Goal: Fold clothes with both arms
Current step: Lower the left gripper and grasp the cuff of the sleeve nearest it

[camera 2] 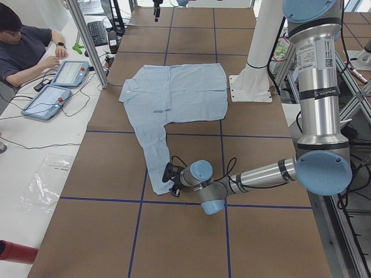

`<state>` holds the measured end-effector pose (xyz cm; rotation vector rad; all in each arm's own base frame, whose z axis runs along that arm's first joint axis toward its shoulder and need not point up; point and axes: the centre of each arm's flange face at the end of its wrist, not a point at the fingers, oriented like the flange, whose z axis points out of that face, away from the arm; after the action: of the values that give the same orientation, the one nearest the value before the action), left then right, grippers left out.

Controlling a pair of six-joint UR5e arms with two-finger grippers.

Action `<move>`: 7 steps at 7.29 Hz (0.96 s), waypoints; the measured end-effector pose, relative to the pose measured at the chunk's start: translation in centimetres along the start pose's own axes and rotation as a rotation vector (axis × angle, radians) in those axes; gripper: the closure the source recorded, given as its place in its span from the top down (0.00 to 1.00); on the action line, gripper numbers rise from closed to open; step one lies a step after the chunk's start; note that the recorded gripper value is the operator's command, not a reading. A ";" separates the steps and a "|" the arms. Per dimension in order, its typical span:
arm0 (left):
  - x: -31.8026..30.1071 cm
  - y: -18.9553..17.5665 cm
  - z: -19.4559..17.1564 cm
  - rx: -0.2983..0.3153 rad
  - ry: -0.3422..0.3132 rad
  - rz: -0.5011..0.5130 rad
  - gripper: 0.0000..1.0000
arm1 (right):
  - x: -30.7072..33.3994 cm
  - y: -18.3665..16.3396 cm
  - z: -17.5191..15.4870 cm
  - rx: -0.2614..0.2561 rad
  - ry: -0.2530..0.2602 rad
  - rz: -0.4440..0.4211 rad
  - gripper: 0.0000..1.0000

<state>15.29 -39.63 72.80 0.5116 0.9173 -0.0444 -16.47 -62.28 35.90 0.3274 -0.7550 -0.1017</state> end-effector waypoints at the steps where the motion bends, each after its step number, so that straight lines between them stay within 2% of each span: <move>1: 0.0 0.0 0.0 0.000 0.000 0.001 0.32 | 0.0 0.0 0.0 0.000 0.000 0.000 1.00; 2: 0.0 0.0 0.0 -0.001 0.000 0.001 0.13 | 0.0 0.0 0.0 0.000 0.000 0.000 1.00; 3: 0.0 0.0 0.0 -0.001 0.000 -0.001 0.00 | 0.0 0.0 0.0 0.000 0.000 0.000 1.00; 7: 0.4 -0.1 -0.2 0.015 0.020 0.013 0.00 | 0.0 0.0 0.1 -0.002 0.000 0.001 1.00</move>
<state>15.34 -39.55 72.34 0.5326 0.9341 -0.0339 -16.49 -62.28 36.00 0.3251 -0.7553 -0.1013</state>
